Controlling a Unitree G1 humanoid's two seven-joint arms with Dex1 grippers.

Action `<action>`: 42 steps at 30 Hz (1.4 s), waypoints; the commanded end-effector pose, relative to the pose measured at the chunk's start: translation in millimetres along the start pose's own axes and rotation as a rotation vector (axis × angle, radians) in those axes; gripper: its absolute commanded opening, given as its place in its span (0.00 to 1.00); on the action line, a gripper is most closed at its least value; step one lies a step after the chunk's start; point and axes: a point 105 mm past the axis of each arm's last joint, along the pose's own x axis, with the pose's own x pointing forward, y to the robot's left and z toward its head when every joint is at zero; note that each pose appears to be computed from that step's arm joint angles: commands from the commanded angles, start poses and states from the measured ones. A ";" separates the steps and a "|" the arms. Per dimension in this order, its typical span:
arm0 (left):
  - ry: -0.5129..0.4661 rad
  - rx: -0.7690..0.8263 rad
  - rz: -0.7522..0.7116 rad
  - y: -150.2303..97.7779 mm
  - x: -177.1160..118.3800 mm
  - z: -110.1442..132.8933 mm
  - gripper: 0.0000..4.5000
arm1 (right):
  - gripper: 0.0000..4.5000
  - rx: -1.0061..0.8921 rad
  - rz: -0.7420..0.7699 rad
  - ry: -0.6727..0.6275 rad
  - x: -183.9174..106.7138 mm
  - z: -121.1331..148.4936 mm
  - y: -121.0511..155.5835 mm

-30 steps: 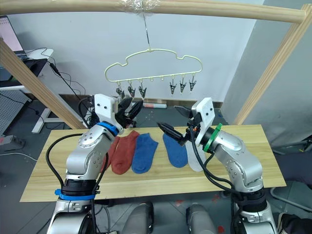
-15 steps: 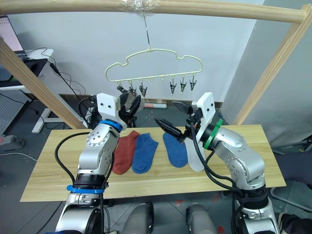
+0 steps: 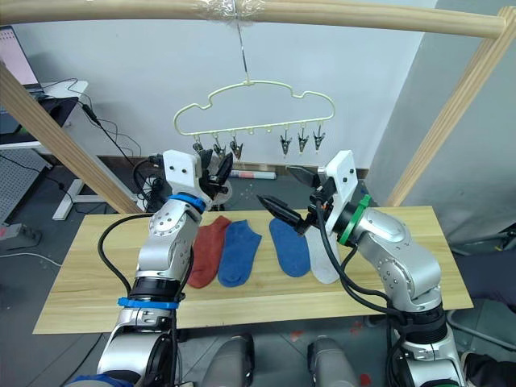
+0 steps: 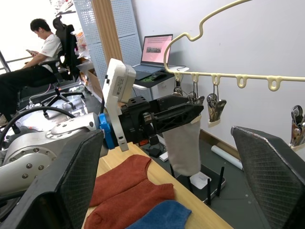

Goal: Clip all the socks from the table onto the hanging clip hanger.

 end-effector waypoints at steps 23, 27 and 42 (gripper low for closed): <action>-0.093 0.087 0.051 8.4 15.3 18.1 0.54 | 1.00 -0.051 0.004 -0.053 -2.1 18.4 3.0; -0.095 0.094 0.050 8.7 16.1 18.3 0.54 | 1.00 -0.049 0.004 -0.054 -1.8 18.3 3.7; -0.107 0.073 0.027 4.9 19.3 19.4 0.22 | 1.00 -0.044 -0.001 -0.057 -1.6 19.5 3.8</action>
